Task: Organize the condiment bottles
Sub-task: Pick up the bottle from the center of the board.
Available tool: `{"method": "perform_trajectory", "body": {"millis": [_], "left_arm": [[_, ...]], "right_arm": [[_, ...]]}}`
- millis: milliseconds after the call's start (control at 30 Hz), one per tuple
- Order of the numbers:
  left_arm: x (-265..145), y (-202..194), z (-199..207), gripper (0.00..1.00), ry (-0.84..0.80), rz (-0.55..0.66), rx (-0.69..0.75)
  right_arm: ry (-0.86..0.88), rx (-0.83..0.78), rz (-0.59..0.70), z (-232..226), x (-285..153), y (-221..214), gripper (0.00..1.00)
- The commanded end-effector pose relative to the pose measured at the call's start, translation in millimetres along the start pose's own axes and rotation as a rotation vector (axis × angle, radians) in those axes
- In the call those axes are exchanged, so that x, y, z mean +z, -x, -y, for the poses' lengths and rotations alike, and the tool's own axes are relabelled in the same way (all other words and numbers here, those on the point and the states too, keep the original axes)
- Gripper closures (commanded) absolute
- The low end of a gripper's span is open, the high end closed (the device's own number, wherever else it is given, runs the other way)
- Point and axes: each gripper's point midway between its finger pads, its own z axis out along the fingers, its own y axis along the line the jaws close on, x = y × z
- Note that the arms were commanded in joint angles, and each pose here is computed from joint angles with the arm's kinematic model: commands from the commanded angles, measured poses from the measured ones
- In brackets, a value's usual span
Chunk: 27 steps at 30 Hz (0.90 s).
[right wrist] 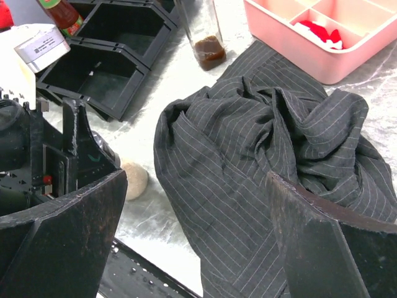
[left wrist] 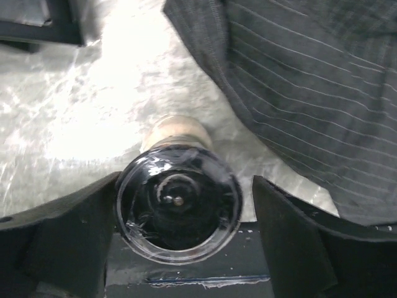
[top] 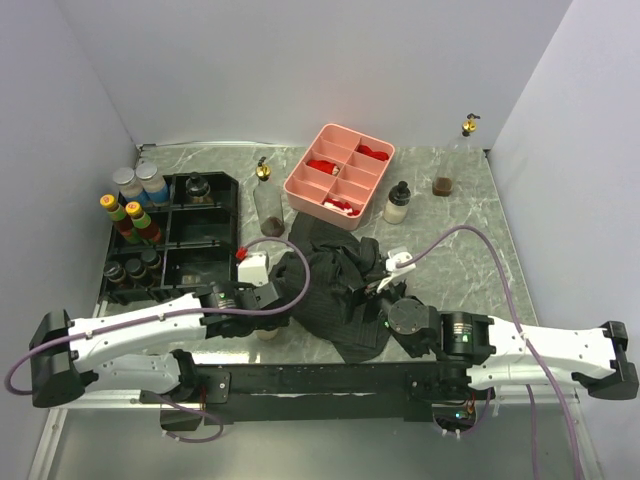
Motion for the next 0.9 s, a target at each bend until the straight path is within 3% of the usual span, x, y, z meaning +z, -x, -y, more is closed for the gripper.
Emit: {"method": "perform_trajectory", "body": {"millis": [0,233,333,400,433,600,700,733,767,867], "left_arm": [[-10,17,-2,0.18,0.029,0.073,-0.075],[-20,33,-3,0.49,-0.027,0.145,-0.133],[-31,47,1,0.7,-0.067,0.187,-0.154],[-42,62,3,0.95,-0.086,0.223,-0.169],[-47,71,0,0.99,-0.071,0.257,-0.176],[-76,128,-17,0.99,0.016,0.399,-0.182],[-71,164,-37,0.99,0.068,0.426,-0.256],[-68,172,-44,0.99,0.081,0.431,-0.214],[-66,196,-59,0.99,0.095,0.486,-0.294],[-53,221,-91,0.99,0.155,0.507,-0.336]], "right_arm": [[-0.035,0.033,0.025,11,-2,3,0.0],[-0.011,0.05,0.022,8,-3,1,0.0],[-0.013,0.049,0.019,7,-3,2,0.0],[-0.01,0.054,0.019,7,-4,4,0.0],[-0.008,0.054,0.018,7,-4,3,0.0],[0.012,0.071,0.024,7,-8,6,0.0],[0.015,0.077,0.026,9,-10,6,0.0],[0.01,0.08,0.027,10,-11,6,0.0],[0.009,0.081,0.028,11,-11,6,0.0],[0.012,0.086,0.03,13,-13,5,0.0]]}}
